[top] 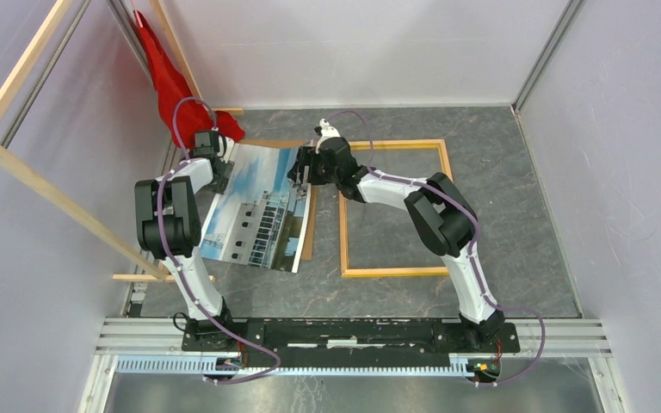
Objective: Put the photo into the frame
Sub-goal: Pick up the photo at the center of the board.
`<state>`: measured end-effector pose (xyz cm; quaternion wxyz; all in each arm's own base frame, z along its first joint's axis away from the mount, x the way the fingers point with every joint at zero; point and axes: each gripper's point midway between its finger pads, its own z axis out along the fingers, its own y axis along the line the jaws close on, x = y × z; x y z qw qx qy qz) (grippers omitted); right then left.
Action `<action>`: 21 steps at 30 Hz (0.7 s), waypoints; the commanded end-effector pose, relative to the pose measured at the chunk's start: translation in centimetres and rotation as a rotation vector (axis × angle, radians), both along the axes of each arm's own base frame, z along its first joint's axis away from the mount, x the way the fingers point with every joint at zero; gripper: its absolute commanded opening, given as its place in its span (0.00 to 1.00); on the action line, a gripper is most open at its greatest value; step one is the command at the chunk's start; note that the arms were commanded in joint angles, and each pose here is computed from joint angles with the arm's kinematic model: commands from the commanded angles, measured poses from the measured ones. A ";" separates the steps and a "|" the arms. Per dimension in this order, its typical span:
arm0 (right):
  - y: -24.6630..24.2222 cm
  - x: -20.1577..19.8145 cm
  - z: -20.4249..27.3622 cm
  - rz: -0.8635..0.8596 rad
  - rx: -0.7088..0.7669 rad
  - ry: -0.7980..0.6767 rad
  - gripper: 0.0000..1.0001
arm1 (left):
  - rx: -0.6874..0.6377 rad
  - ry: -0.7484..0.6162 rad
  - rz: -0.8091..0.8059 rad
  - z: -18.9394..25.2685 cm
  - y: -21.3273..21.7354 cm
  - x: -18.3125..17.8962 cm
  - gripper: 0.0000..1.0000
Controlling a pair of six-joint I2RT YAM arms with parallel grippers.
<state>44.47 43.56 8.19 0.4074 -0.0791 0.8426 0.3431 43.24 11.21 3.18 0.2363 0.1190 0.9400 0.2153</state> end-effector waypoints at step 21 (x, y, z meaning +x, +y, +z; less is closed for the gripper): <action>-4.6 -2.6 18.1 0.115 0.292 -0.162 0.00 | -0.198 0.133 -0.145 3.8 -4.9 -6.9 1.00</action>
